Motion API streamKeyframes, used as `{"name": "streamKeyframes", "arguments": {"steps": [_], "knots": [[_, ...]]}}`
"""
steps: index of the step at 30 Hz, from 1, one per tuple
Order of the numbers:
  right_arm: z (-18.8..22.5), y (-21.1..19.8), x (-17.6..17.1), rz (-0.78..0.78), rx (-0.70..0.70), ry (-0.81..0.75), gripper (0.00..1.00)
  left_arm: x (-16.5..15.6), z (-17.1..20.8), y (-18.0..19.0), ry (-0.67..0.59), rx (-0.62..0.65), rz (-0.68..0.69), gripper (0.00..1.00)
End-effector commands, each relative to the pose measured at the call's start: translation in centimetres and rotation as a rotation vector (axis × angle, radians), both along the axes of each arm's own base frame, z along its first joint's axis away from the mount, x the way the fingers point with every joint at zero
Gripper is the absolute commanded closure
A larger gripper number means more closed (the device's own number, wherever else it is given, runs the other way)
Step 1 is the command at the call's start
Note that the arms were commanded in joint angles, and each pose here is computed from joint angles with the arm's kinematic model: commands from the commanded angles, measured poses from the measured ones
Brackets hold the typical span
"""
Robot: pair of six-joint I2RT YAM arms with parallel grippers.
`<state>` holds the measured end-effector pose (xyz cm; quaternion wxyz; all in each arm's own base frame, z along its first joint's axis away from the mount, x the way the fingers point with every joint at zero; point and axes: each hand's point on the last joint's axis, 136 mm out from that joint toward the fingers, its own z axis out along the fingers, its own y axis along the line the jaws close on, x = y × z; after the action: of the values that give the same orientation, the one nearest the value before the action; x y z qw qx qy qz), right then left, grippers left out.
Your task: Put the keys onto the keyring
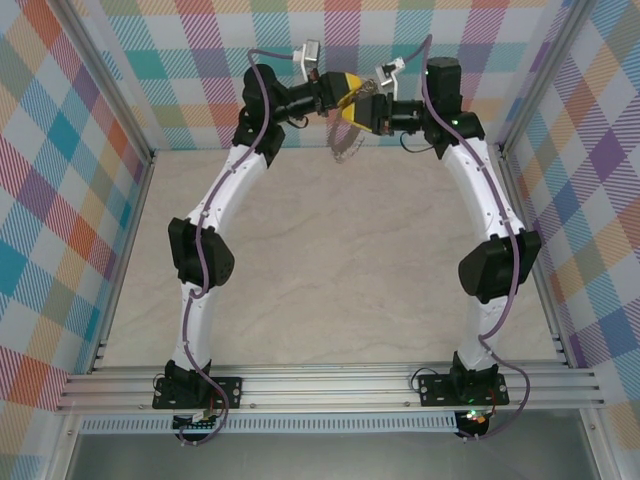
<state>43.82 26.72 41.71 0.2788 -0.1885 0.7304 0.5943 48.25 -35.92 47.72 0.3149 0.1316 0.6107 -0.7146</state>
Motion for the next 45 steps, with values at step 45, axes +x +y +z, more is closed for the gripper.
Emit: {"name": "streamKeyframes", "arguments": {"steps": [45], "knots": [[7.0,-4.3,2.8,-0.196,0.259,-0.011,0.74,-1.2,2.7,0.2,-0.069,-0.067,-0.016,1.00]]}}
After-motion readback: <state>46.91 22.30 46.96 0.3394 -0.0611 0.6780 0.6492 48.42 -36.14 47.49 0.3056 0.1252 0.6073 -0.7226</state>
